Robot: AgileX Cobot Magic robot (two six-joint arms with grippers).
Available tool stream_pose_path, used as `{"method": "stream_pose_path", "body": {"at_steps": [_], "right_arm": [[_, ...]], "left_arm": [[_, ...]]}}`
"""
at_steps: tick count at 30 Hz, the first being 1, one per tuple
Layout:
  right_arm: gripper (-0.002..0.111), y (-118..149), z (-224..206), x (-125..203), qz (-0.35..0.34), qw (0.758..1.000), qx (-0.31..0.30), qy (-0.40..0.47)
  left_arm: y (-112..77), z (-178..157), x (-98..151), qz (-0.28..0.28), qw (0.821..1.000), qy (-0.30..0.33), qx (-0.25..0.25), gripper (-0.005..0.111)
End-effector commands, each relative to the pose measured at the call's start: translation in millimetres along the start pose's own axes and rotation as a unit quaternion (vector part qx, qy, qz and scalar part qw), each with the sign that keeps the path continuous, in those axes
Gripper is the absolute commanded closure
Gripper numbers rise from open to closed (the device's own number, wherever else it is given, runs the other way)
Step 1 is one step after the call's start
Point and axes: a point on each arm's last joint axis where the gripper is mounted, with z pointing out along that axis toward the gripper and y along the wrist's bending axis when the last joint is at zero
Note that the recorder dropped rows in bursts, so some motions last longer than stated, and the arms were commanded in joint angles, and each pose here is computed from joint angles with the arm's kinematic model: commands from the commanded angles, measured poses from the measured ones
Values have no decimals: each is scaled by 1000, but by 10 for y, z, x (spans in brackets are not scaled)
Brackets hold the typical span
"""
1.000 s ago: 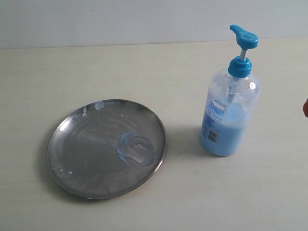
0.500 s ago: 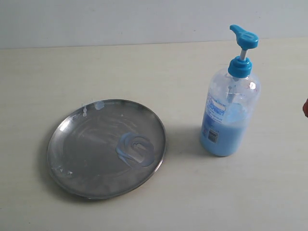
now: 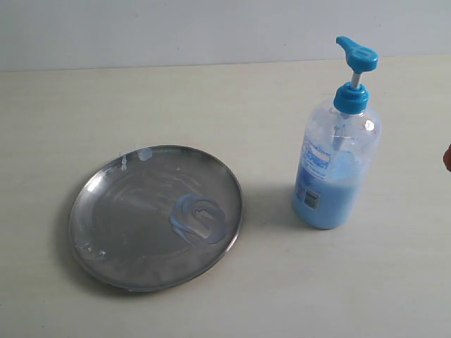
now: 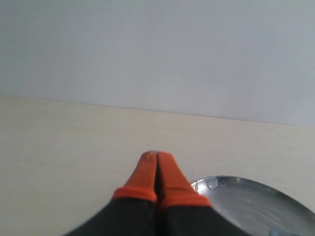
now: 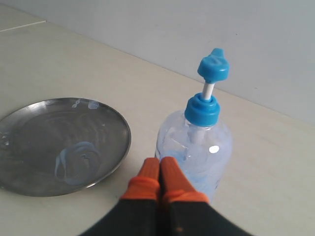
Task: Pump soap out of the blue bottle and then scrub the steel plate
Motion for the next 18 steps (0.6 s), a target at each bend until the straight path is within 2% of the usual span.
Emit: {"method": "stream_pose_path", "body": {"at_steps": [1,11,18], "right_arm": [[108,-1,9,-2,-4,1000,1,-3],[108,-1,9,-2,-4,1000,1,-3],[108,-1,9,-2,-4,1000,1,-3]], "left_arm": [[8,-4,26,6,1000,8,-4,107],[27,-16,156,7,997,80,-14,107],[27,-17,162,7,996,84,-14,107]]}}
